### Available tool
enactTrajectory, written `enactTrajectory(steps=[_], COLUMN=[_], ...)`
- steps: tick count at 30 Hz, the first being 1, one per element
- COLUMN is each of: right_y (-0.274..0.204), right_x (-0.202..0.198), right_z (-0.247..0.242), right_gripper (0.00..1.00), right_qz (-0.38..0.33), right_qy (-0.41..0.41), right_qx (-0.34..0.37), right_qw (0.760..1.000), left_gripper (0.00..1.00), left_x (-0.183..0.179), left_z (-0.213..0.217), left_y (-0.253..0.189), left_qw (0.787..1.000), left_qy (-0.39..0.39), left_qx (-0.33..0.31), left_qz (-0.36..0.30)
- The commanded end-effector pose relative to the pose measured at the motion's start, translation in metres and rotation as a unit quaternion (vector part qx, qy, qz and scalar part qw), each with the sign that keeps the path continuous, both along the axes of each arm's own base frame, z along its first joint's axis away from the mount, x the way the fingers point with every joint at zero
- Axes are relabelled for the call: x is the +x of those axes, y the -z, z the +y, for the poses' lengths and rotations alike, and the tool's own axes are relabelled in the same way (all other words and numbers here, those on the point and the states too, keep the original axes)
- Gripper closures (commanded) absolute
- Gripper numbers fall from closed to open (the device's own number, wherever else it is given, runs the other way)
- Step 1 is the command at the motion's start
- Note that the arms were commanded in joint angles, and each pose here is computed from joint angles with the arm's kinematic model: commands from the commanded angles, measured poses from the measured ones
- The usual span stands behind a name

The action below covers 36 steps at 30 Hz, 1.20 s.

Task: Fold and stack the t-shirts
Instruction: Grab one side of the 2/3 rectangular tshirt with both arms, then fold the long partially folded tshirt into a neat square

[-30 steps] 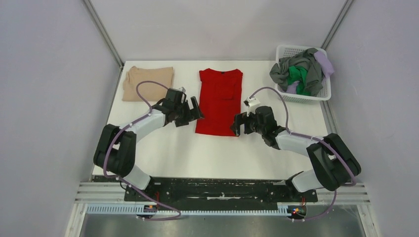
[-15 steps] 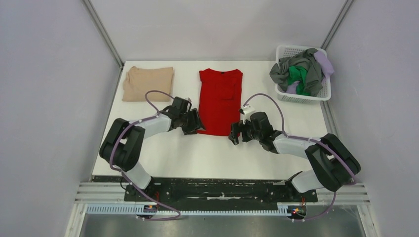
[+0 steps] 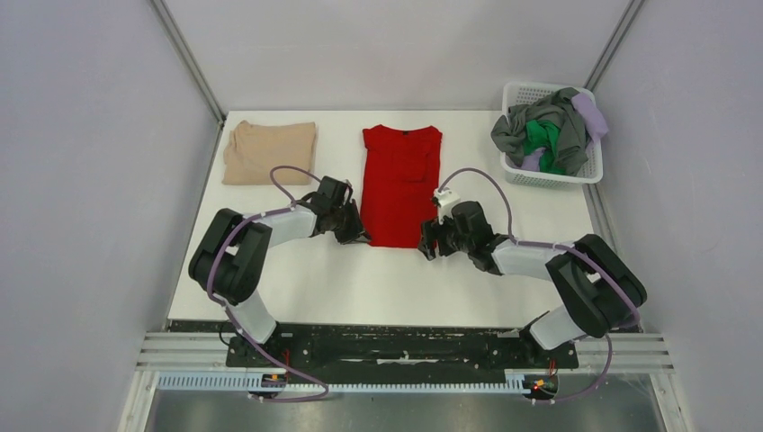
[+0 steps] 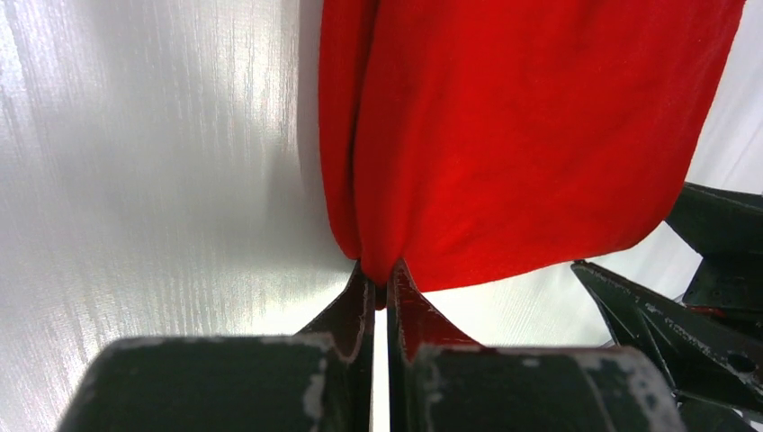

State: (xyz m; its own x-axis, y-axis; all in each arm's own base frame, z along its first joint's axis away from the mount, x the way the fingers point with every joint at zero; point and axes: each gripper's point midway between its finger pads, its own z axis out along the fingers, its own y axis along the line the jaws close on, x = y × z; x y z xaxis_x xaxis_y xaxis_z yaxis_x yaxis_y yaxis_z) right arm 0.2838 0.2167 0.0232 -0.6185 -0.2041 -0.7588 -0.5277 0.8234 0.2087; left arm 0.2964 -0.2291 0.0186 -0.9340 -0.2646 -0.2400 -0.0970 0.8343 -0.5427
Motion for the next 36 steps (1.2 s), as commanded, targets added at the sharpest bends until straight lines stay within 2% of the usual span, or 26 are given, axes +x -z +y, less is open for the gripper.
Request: enactTrajectory(steps=[1,2,4,9,10,14,19,22,27,32,36], right_y=[0.003,0.004,0.006,0.010,0.009,-0.001,-0.022,-0.040,-0.081,-0.118,-0.135], right_x=[0.006,0.006,0.006,-0.002,-0.005,-0.025,-0.080,-0.117,-0.176,-0.189,-0.182], right_z=[0.008,0.009,0.009,0.010,0.011,0.013,0.020,0.031,0.051,0.053,0.056], right_gripper=[0.30,0.37,0.60,0.88,1.00,1.00,1.00,1.00,1.00,1.00,1.00], right_qz=[0.001,0.001,0.004,0.019,0.023,0.027,0.055,0.075,0.113,0.094,0.069], right_qy=[-0.013,-0.015,-0.016,-0.023,-0.025,-0.044,-0.125,-0.183,-0.286,-0.311,-0.304], right_qx=[-0.008,-0.008,-0.010,-0.008,-0.005,0.006,0.037,0.086,0.175,0.219,0.228], right_qw=[1.000,1.000,1.000,1.000,0.999,0.999,0.990,0.976,0.935,0.920,0.922], left_gripper=[0.98,0.98,0.98,0.98,0.98,0.98,0.98,0.98,0.98,0.98,0.98], left_x=[-0.002,-0.002,-0.002,-0.005,-0.006,-0.023,-0.067,-0.094,-0.130,-0.148,-0.144], left_z=[0.004,0.004,0.004,0.006,0.007,0.016,0.029,0.028,0.035,0.043,0.051], left_y=[0.004,0.003,0.002,-0.005,-0.007,-0.017,-0.044,-0.073,-0.124,-0.166,-0.180], left_qw=[1.000,1.000,1.000,1.000,1.000,1.000,0.999,0.998,0.990,0.975,0.971], left_qy=[-0.004,-0.003,-0.004,-0.006,-0.006,-0.010,0.004,0.013,0.017,0.008,-0.013], left_qx=[0.020,0.019,0.019,0.014,0.013,0.014,0.009,-0.017,-0.072,-0.131,-0.126], left_qz=[0.005,0.003,0.003,-0.007,-0.009,-0.020,-0.033,-0.063,-0.121,-0.181,-0.204])
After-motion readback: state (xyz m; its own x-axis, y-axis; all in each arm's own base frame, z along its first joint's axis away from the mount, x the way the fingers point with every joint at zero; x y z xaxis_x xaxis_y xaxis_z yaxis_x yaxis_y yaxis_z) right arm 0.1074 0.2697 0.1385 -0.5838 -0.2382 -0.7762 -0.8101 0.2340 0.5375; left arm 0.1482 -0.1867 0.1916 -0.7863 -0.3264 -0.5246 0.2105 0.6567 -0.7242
